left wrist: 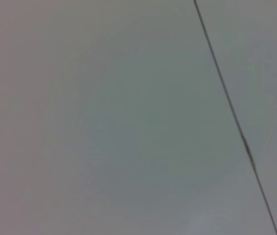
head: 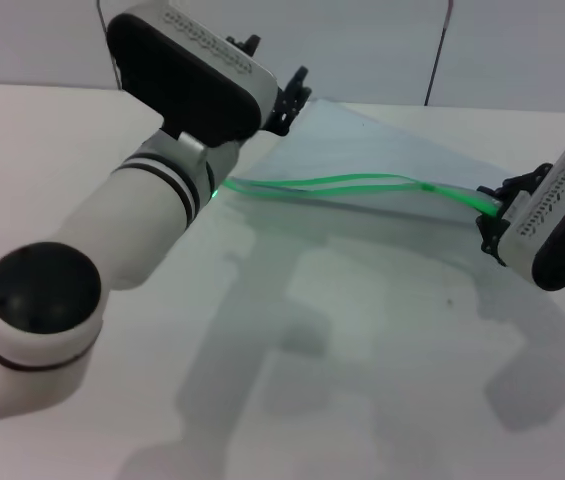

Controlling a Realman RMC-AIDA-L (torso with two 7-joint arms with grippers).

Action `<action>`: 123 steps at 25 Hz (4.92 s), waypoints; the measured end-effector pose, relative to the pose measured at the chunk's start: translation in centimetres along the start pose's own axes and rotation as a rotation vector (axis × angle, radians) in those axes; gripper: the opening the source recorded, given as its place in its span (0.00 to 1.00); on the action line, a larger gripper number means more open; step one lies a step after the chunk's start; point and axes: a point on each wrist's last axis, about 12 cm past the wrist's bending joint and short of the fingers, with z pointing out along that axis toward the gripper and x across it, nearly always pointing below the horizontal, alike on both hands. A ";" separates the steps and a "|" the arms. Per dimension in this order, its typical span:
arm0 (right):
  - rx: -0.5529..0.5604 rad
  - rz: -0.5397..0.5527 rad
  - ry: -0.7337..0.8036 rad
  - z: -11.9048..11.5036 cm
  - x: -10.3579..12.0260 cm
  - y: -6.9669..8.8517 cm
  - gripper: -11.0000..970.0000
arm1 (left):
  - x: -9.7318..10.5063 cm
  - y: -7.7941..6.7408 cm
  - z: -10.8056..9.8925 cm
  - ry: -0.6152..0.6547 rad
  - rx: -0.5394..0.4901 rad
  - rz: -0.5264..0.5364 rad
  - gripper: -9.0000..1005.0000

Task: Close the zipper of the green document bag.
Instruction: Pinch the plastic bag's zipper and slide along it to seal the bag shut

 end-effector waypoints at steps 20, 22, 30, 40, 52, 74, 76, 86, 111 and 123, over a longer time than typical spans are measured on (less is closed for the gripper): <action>-0.013 -0.004 0.003 0.1 -0.3 -0.4 0.06 | -0.3 -3.6 -0.9 -0.081 0.528 0.303 0.61; -0.013 -0.003 0.005 0.1 -0.2 -0.4 0.06 | -0.2 -3.5 -1.0 -0.082 0.534 0.313 0.61; -0.011 -0.004 0.006 0.1 -0.2 -0.4 0.06 | 0.0 -3.9 -1.0 -0.062 0.608 0.386 0.61; -0.012 -0.004 0.008 0.1 -0.1 -0.4 0.06 | -0.4 -2.9 -0.6 -0.009 0.606 0.500 0.61; -0.018 -0.010 0.002 0.4 -0.4 -0.3 0.06 | -0.8 -3.8 -0.2 -0.027 0.601 0.582 0.61; -0.021 -0.013 -0.013 0.3 -0.8 -0.1 0.06 | 0.0 -5.1 0.6 -0.069 0.529 0.688 0.60; -0.021 -0.014 -0.017 0.3 -1.0 -0.1 0.06 | 0.0 -5.2 0.8 -0.071 0.531 0.697 0.60; -0.022 -0.017 -0.023 0.3 -1.2 -0.1 0.06 | 0.0 -5.6 1.2 -0.071 0.534 0.718 0.59; -0.020 -0.018 -0.031 0.5 -1.5 -0.2 0.06 | 0.2 -6.4 1.9 -0.096 0.499 0.759 0.41; -0.022 -0.018 -0.032 0.5 -1.6 -0.1 0.06 | 0.6 -6.2 2.2 -0.090 0.470 0.749 0.32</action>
